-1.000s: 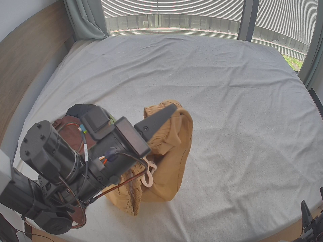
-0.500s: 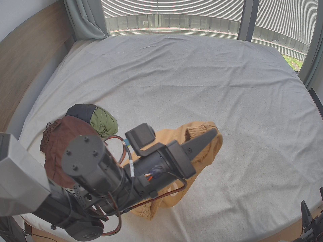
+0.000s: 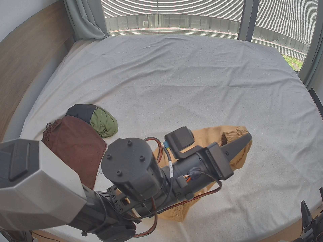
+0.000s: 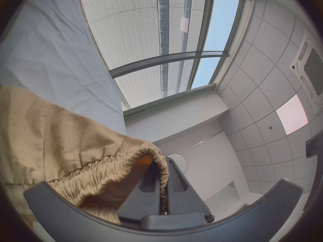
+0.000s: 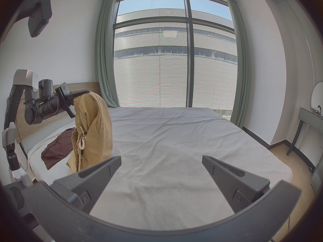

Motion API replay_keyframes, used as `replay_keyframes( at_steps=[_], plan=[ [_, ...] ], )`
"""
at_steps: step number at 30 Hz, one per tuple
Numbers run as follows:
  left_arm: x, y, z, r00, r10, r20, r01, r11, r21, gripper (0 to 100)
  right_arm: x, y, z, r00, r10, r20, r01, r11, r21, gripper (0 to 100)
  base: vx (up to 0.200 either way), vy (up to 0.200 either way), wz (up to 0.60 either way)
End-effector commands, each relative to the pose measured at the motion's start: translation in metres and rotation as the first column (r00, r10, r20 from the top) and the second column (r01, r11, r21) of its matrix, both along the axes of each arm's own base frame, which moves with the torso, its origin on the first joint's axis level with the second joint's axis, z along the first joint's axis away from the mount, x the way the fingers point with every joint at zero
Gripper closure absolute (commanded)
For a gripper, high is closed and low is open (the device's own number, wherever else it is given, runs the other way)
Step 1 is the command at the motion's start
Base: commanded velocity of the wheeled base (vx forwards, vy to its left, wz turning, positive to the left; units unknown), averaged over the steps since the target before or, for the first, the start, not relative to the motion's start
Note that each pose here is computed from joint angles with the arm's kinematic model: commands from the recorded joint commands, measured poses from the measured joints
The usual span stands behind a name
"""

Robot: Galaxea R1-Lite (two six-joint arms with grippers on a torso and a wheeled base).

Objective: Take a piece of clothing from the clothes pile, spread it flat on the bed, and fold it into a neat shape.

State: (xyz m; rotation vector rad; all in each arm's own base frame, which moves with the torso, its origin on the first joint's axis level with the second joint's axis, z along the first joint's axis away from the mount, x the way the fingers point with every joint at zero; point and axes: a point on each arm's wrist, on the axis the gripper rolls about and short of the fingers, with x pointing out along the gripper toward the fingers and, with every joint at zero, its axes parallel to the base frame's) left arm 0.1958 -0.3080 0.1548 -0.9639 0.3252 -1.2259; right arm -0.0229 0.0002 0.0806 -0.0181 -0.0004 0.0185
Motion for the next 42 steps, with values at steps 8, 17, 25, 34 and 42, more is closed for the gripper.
replay_keyframes(
  at_steps=[8, 17, 25, 34, 42],
  plan=[
    [-0.002, -0.016, 0.052, 0.998, -0.050, 0.050, 0.054, 0.994, -0.097, 100, 0.000, 0.000, -0.005, 1.000, 0.001, -0.006, -0.001, 1.000, 0.001, 0, 0.000, 0.000, 0.00],
    [-0.016, -0.013, 0.135, 0.993, -0.094, 0.078, 0.112, 0.950, -0.291, 100, 0.000, 0.000, -0.005, 1.000, 0.001, -0.006, -0.001, 1.000, 0.001, 0, 0.000, 0.000, 0.00],
    [0.011, 0.006, 0.101, 1.000, 0.005, -0.025, -0.010, 0.980, -0.196, 100, 0.000, 0.000, -0.005, 1.000, 0.001, -0.005, -0.001, 1.000, 0.001, 0, 0.000, 0.000, 0.00],
    [0.036, 0.064, 0.003, 0.982, 0.188, -0.015, -0.184, 0.973, 0.141, 100, 0.000, 0.000, -0.005, 1.000, 0.001, -0.006, -0.001, 1.000, 0.001, 0, 0.000, 0.000, 0.00],
    [0.047, 0.091, -0.053, 0.964, 0.267, -0.002, -0.258, 0.935, 0.244, 100, 0.000, 0.000, -0.005, 1.000, 0.001, -0.005, -0.001, 1.000, 0.001, 0, 0.000, 0.000, 0.00]
  ],
)
